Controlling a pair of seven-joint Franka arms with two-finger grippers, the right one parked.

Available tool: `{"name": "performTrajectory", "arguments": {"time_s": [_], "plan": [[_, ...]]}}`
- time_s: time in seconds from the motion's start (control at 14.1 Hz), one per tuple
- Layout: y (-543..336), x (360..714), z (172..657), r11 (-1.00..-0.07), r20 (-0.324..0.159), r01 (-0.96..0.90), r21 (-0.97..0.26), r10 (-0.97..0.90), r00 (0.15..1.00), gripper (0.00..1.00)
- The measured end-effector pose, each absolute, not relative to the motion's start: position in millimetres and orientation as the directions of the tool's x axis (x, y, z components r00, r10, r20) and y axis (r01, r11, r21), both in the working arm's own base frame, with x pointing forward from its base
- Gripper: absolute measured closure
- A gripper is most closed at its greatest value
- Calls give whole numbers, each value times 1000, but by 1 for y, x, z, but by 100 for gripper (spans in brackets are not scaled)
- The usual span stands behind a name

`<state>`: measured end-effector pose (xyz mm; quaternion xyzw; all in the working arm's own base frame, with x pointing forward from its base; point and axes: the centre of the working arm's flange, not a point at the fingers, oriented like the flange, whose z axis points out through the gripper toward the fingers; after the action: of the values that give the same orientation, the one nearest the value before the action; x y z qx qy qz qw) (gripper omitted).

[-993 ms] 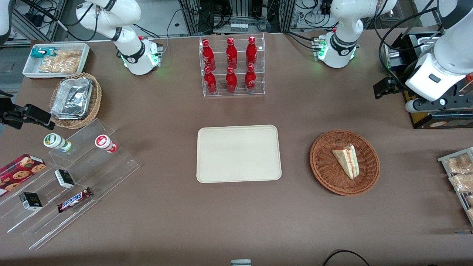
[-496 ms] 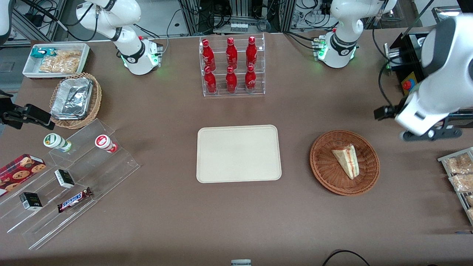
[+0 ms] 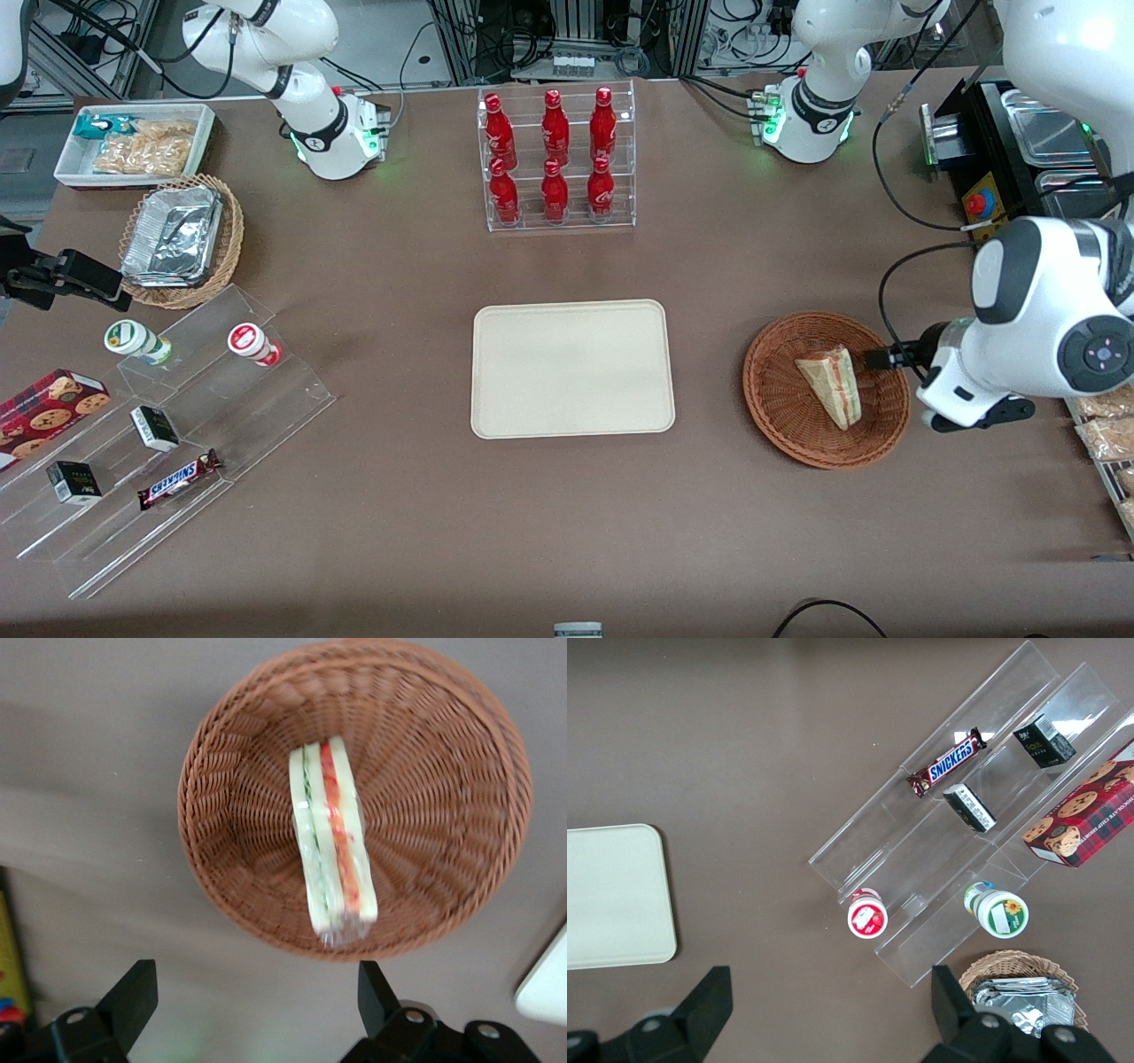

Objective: Place sandwich from basket to tray
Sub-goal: 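Lower the left gripper and close it on the wrapped sandwich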

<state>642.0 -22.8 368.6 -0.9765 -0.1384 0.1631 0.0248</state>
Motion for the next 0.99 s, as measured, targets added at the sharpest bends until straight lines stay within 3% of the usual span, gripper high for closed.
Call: {"name": "performTrajectory", "arguments": {"time_s": [0.35, 0.57, 0.99], "plan": [[-31, 654, 327, -841, -285, 534, -89, 535, 795, 0], [-41, 645, 287, -823, -247, 565, -62, 561, 790, 0], [-44, 636, 268, -818, -252, 572, -61, 567, 784, 0]]}}
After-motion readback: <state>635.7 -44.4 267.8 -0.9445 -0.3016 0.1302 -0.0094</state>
